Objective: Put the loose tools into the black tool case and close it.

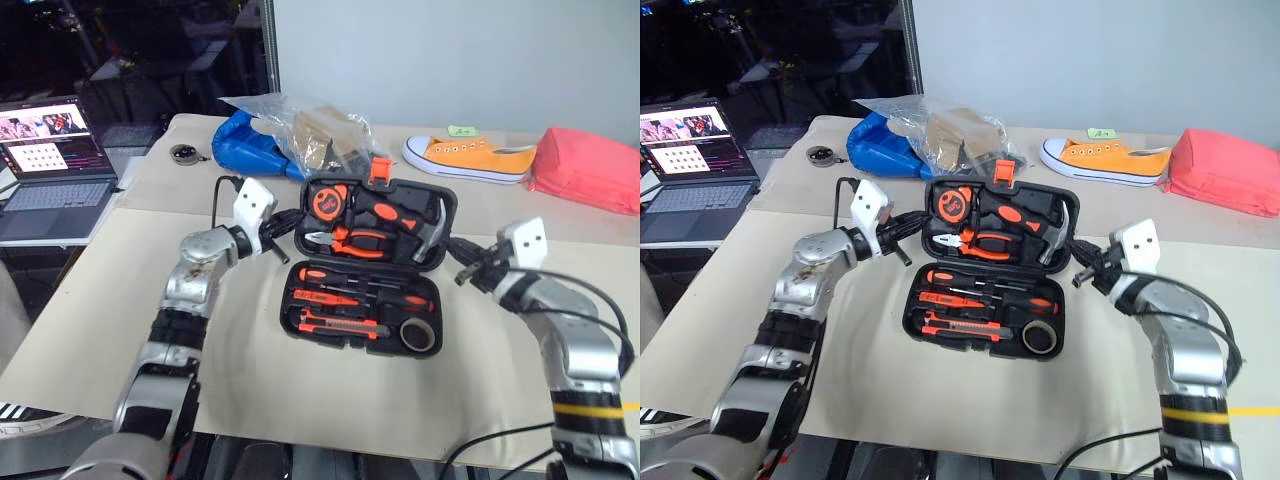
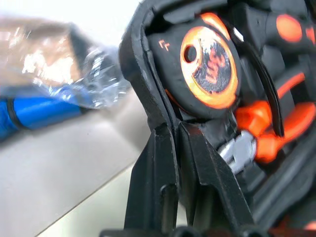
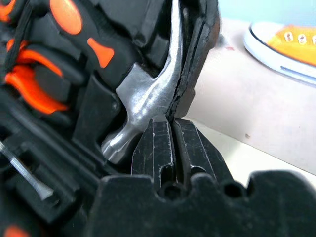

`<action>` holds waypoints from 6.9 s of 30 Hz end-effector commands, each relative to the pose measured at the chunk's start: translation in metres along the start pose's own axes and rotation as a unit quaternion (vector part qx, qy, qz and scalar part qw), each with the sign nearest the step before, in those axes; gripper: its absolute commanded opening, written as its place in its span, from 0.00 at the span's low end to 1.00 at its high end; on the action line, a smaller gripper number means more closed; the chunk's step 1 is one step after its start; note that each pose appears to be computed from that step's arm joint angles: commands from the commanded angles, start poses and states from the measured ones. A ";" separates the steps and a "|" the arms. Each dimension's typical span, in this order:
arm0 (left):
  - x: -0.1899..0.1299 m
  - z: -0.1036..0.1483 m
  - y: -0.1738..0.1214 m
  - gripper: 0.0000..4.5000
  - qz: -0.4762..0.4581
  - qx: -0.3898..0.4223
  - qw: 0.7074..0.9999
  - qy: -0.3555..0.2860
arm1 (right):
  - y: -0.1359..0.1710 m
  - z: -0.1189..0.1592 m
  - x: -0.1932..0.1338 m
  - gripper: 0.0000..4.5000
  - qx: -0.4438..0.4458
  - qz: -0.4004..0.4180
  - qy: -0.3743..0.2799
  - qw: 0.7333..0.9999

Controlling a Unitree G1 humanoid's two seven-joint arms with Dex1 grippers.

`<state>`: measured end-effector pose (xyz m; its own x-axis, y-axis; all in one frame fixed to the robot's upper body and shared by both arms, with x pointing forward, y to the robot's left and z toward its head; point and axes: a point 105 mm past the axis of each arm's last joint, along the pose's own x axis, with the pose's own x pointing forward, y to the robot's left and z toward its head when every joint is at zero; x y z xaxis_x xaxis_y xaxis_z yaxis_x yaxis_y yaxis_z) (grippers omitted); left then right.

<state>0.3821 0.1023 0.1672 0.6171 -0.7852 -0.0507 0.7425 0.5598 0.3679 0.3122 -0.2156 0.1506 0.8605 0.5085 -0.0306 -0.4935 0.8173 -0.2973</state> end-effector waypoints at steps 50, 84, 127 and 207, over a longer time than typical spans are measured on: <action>-0.104 0.063 -0.101 0.51 -0.265 -0.114 0.957 0.031 | 0.055 -0.027 0.040 0.00 -0.059 0.045 0.172 0.982; -0.054 0.003 -0.086 0.51 -0.259 -0.063 0.960 0.088 | 0.124 0.007 0.026 0.86 0.114 0.074 0.166 0.977; -0.049 -0.010 -0.092 0.51 -0.218 -0.096 0.963 0.128 | 0.119 0.022 0.028 0.66 0.089 0.116 0.107 0.983; -0.040 -0.025 -0.085 0.51 -0.167 -0.126 0.968 0.136 | 0.131 -0.056 0.083 0.00 0.073 0.114 0.150 0.979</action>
<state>0.3002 0.0917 0.1213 0.3520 -0.8630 -0.3624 0.9334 0.3524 0.0675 0.3289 -0.0734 0.1031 0.7314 0.6484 -0.2114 -0.6797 0.7185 -0.1478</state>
